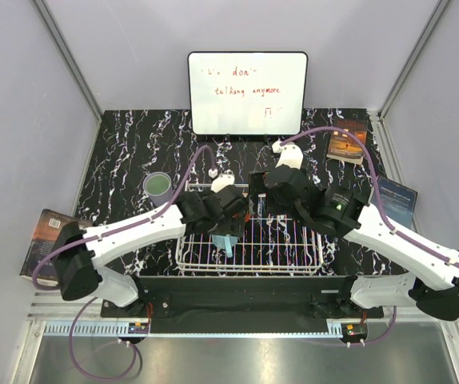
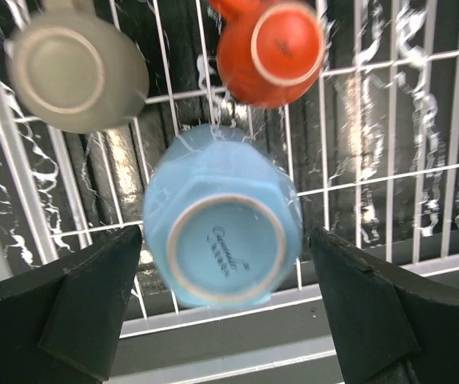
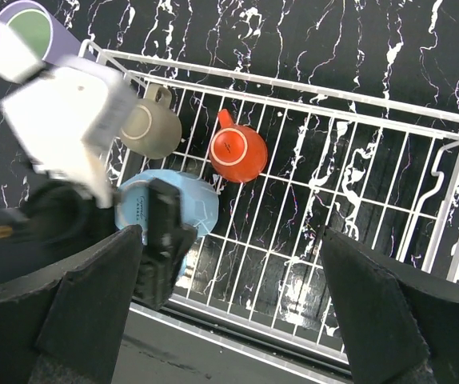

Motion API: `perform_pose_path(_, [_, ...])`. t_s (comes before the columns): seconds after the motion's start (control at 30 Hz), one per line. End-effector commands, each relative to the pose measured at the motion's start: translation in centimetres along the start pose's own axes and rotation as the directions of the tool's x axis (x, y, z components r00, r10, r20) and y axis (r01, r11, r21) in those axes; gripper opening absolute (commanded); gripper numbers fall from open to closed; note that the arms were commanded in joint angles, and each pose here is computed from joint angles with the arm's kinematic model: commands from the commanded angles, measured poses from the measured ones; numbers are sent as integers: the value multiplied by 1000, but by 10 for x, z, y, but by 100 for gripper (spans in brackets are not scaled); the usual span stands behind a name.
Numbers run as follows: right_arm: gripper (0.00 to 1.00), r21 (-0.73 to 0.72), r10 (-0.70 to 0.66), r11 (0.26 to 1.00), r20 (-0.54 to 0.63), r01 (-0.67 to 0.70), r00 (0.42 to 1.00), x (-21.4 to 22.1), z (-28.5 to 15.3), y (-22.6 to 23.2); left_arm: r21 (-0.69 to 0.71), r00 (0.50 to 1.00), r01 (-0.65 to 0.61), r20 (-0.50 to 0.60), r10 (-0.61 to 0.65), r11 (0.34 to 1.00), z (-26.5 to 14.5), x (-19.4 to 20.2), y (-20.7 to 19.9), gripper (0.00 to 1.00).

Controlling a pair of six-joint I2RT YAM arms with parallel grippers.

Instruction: Unload the cups from the dish rack

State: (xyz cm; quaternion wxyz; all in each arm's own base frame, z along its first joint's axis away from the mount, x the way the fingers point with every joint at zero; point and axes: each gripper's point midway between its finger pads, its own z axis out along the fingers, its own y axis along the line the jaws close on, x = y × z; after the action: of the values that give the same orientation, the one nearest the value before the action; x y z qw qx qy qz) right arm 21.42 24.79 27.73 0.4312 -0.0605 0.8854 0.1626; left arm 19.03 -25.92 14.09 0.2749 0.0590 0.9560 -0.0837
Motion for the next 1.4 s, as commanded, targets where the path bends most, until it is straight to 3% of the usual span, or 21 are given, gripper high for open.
perform_pose_path(0.0, [100,15,21,1000,38,-21,999,-8,-5,-6,41,1000,-8,-26,9,999,20,9,-16,92])
perform_pose_path(0.17, [100,14,19,1000,35,-19,999,-3,-7,-10,29,999,0,-40,2,1000,26,14,-15,90])
perform_pose_path(0.3, [100,14,20,1000,29,-21,999,0,-7,-12,21,999,1,-38,0,1000,27,14,-13,80])
perform_pose_path(0.4, [100,17,21,1000,26,-22,999,2,-6,-13,13,1000,-3,-28,3,1000,25,13,-11,55])
perform_pose_path(0.47, [100,13,22,1000,25,-22,999,2,-6,-12,4,1000,-9,-4,9,1000,21,8,-11,25])
perform_pose_path(0.57, [100,13,23,1000,23,-23,999,3,-6,-13,-21,999,-27,22,27,999,14,2,-9,0])
perform_pose_path(0.8, [100,15,27,1000,43,-28,999,-2,-9,-14,-10,992,-56,110,56,998,-13,-23,-14,0])
perform_pose_path(1.0, [100,22,43,999,81,-45,996,-12,-15,-17,92,976,-47,217,26,995,-57,-58,-25,0])
perform_pose_path(1.17, [100,40,93,994,146,-99,985,-24,-24,-30,253,937,-20,342,-70,967,-110,-95,-38,0])
perform_pose_path(1.37, [100,-3,225,974,183,-228,957,-23,-26,-53,489,906,12,363,-217,872,-138,-110,-47,0])
